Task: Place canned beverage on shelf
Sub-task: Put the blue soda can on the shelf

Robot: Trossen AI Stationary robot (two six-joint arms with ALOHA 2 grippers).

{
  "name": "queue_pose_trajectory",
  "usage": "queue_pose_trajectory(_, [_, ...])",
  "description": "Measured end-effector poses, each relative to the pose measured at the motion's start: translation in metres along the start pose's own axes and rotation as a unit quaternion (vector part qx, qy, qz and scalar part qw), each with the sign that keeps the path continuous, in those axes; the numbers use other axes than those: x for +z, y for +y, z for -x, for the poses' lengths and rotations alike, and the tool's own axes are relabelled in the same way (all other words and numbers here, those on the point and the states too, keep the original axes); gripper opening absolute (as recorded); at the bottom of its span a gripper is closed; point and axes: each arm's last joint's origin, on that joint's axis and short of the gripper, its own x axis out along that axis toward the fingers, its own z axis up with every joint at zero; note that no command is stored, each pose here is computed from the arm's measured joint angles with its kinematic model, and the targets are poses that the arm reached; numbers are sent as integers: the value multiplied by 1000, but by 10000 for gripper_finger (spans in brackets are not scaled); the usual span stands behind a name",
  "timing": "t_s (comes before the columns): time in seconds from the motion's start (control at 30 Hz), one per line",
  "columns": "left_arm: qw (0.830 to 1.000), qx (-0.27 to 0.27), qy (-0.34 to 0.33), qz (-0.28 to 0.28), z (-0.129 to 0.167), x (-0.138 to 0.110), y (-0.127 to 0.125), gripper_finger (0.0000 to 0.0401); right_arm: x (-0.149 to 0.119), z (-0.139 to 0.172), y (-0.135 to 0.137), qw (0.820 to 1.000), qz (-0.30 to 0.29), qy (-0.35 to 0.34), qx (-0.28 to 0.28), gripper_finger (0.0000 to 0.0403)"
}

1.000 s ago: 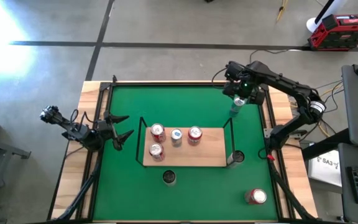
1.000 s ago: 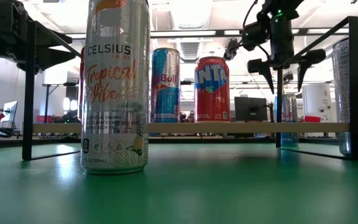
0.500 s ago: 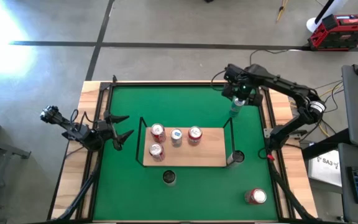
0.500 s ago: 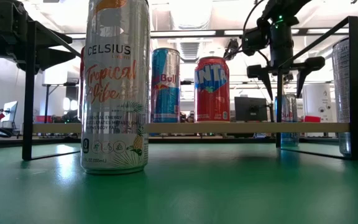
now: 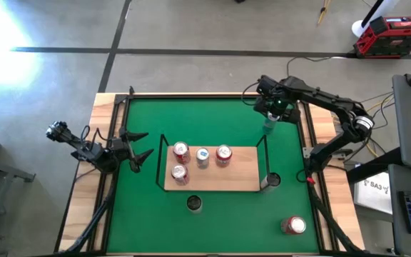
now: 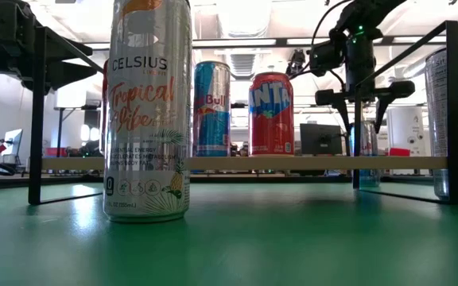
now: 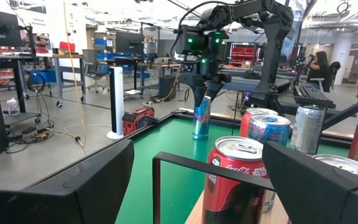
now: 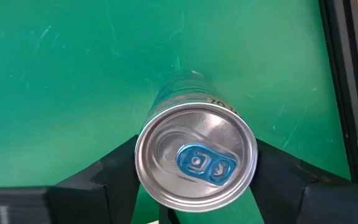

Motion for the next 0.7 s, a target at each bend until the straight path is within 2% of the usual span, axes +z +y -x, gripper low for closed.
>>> queue_pose_trajectory(0.27, [1000, 0, 0, 0, 0, 0, 0, 340, 0, 4, 3, 1000, 9, 7, 13, 230])
queue_pose_trajectory(0.57, [1000, 0, 0, 0, 0, 0, 0, 340, 5, 50, 15, 996, 49, -20, 77, 236])
queue_pose_trajectory(0.7, [1000, 0, 0, 0, 0, 0, 0, 340, -3, 65, 19, 990, 106, -24, 91, 233])
